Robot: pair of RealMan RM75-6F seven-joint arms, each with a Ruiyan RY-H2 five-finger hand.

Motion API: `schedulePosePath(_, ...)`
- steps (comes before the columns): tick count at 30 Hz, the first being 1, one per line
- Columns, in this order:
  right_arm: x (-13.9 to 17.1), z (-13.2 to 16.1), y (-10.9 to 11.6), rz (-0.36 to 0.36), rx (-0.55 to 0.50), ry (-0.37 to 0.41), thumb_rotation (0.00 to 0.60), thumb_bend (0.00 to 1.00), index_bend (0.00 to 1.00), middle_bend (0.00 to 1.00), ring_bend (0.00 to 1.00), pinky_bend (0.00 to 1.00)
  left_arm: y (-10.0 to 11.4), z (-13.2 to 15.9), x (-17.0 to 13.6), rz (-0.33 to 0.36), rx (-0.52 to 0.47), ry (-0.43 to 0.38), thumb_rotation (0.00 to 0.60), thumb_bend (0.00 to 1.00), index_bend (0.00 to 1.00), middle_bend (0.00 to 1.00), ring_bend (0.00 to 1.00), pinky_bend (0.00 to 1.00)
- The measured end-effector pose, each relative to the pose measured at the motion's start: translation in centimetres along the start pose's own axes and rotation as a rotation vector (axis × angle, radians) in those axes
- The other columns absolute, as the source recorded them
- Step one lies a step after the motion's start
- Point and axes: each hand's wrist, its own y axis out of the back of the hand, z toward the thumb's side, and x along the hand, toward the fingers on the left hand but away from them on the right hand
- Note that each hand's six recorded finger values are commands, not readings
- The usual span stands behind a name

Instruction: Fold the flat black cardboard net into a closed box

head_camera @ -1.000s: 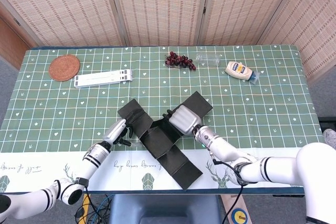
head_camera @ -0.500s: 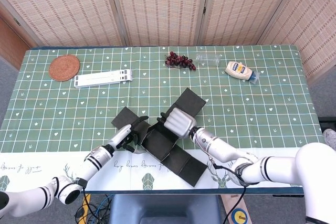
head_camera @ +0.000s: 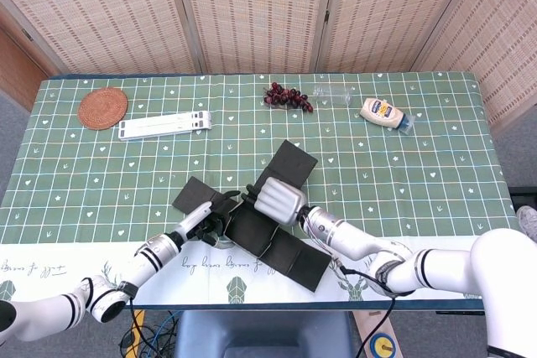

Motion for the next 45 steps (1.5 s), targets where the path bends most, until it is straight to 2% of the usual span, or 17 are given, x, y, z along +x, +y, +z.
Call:
schedulePosePath(14,-0.2,0.4,0.0,-0.029,0.022,0.015,0.600,0.51,0.32,0.38,0.82,0.98,-0.7,-0.2,-0.1,-0.062,-0.083,0.008,0.600,0.15,0.02,0.02,0.64,0.93)
schedulePosePath(21,-0.3,0.4,0.1,-0.050,0.041,0.014,0.600,0.51,0.32,0.38,0.82,0.98,-1.0,-0.2,0.0,-0.080,-0.105,-0.005,0.600,0.15,0.11,0.10,0.64,0.93)
schedulePosePath(24,-0.4,0.5,0.2,-0.055,0.038,0.015,0.600,0.51,0.32,0.34,0.82,0.98,-1.0,-0.3,0.1,-0.083,-0.113,-0.006,0.600,0.15,0.13,0.14,0.64,0.93)
schedulePosePath(29,-0.4,0.6,0.1,-0.050,0.035,0.025,0.600,0.51,0.20,0.23,0.78,0.98,-1.1,-0.5,0.1,-0.081,-0.132,-0.001,0.600,0.15,0.15,0.16,0.64,0.93)
schedulePosePath(36,-0.3,0.8,0.2,-0.055,0.033,0.029,0.600,0.51,0.02,0.14,0.75,0.98,-1.1,-0.7,0.1,-0.079,-0.141,0.012,0.600,0.15,0.18,0.16,0.65,0.93)
schedulePosePath(39,-0.3,0.8,0.3,-0.053,0.023,0.029,0.600,0.45,0.00,0.10,0.74,0.98,-1.2,-0.7,0.0,-0.083,-0.144,0.014,0.600,0.15,0.17,0.16,0.65,0.93)
schedulePosePath(45,-0.1,0.9,0.1,-0.041,0.005,0.032,0.600,0.23,0.00,0.04,0.72,0.98,-1.2,-0.6,0.0,-0.085,-0.144,0.014,0.600,0.15,0.17,0.16,0.65,0.93)
